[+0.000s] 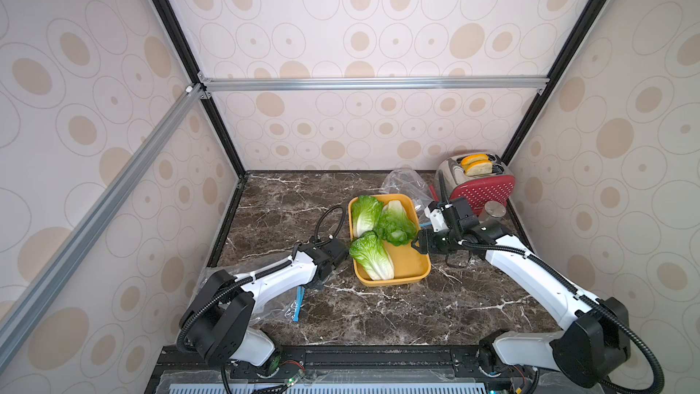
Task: Put the chinese cabbages into a zipper bag and zip it
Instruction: Pick up the zipper food storage bag at the center of the board.
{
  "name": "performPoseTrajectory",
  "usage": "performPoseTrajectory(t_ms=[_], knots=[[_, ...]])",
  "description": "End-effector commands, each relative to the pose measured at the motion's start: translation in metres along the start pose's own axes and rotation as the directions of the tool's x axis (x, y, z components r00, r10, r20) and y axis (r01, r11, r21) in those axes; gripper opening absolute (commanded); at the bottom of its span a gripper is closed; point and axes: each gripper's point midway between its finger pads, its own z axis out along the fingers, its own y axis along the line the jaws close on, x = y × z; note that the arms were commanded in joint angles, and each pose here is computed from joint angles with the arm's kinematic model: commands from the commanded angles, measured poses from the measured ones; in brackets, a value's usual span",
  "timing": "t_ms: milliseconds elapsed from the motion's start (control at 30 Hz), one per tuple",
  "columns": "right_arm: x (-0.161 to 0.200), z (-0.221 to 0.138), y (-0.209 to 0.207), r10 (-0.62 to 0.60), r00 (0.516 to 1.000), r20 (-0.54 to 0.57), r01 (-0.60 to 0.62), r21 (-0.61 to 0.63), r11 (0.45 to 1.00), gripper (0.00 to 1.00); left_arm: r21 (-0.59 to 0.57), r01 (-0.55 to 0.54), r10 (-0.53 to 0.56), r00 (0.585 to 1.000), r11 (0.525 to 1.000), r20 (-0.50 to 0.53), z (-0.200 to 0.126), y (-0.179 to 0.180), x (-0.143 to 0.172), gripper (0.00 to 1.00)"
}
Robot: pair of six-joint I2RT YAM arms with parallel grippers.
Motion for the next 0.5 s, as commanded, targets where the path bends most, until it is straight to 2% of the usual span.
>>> performPoseTrajectory(t_ms=[0, 200, 333, 467], knots=[[0.004, 0.002, 0.010, 0.016, 1.000, -0.017, -0.016, -0.042, 0.999, 0.59, -0.013, 0.029, -0.029, 1.000, 1.000, 0.001, -0.011, 0.004, -0.006, 0.00], [0.002, -0.003, 0.055, 0.037, 0.999, -0.014, -0.039, -0.184, 0.982, 0.60, 0.074, 0.107, -0.115, 0.987, 0.991, 0.111, -0.044, 0.011, -0.034, 0.00], [0.001, -0.001, 0.098, 0.043, 0.999, -0.020, -0.047, -0.294, 0.955, 0.60, 0.138, 0.131, -0.155, 0.971, 0.982, 0.180, -0.070, 0.018, -0.052, 0.00], [0.005, -0.003, 0.148, 0.001, 0.999, -0.034, -0.014, -0.393, 0.919, 0.63, 0.174, 0.148, -0.183, 0.961, 0.974, 0.208, -0.087, 0.025, -0.062, 0.00]])
